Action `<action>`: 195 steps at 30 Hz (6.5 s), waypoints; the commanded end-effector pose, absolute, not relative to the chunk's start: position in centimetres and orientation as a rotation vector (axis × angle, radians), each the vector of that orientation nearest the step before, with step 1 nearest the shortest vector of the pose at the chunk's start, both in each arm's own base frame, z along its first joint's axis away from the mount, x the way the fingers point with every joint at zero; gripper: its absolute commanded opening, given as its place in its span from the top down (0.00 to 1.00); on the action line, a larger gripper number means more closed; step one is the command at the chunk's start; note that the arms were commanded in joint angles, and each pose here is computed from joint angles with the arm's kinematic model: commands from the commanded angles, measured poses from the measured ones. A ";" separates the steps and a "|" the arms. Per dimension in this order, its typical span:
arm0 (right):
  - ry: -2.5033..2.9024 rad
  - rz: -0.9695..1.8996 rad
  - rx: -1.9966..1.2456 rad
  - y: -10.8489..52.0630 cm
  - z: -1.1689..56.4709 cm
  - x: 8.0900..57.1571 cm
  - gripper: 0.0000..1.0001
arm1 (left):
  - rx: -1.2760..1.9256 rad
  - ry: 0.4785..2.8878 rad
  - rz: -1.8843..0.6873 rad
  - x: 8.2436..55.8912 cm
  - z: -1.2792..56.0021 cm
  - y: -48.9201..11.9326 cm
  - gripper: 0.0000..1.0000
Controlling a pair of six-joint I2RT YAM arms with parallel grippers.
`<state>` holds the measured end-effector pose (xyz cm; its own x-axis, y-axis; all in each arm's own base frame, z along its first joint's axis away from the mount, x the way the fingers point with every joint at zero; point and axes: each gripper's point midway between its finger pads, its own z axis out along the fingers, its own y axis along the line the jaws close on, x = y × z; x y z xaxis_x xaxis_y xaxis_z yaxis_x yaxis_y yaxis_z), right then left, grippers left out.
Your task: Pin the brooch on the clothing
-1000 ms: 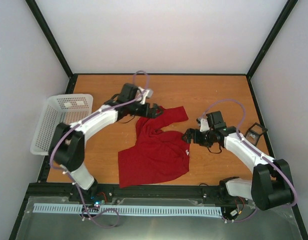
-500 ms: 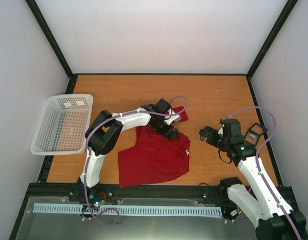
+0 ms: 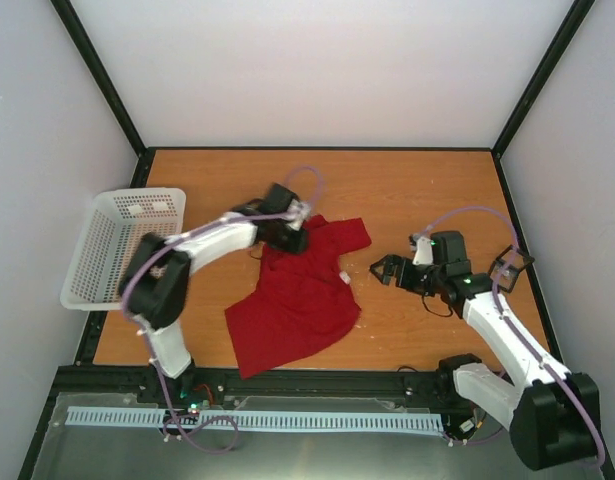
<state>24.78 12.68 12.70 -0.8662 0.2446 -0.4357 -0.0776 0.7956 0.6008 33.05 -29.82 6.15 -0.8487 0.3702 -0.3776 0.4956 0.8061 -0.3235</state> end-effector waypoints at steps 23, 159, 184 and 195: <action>2.208 1.396 -0.475 28.5 12.7 30.9 0.02 | 0.677 1.702 -1.377 28.5 37.1 -26.3 0.99; 0.854 0.348 -0.531 8.4 65.9 5.1 0.97 | 0.883 0.967 -0.680 12.4 64.8 -21.5 0.99; 1.497 -0.136 -0.154 6.4 38.4 41.2 0.81 | 0.224 1.781 -0.068 53.7 38.4 -13.9 0.82; 2.291 -0.045 -0.207 9.1 19.0 46.4 0.44 | 0.090 2.152 0.132 59.8 26.1 -9.8 0.01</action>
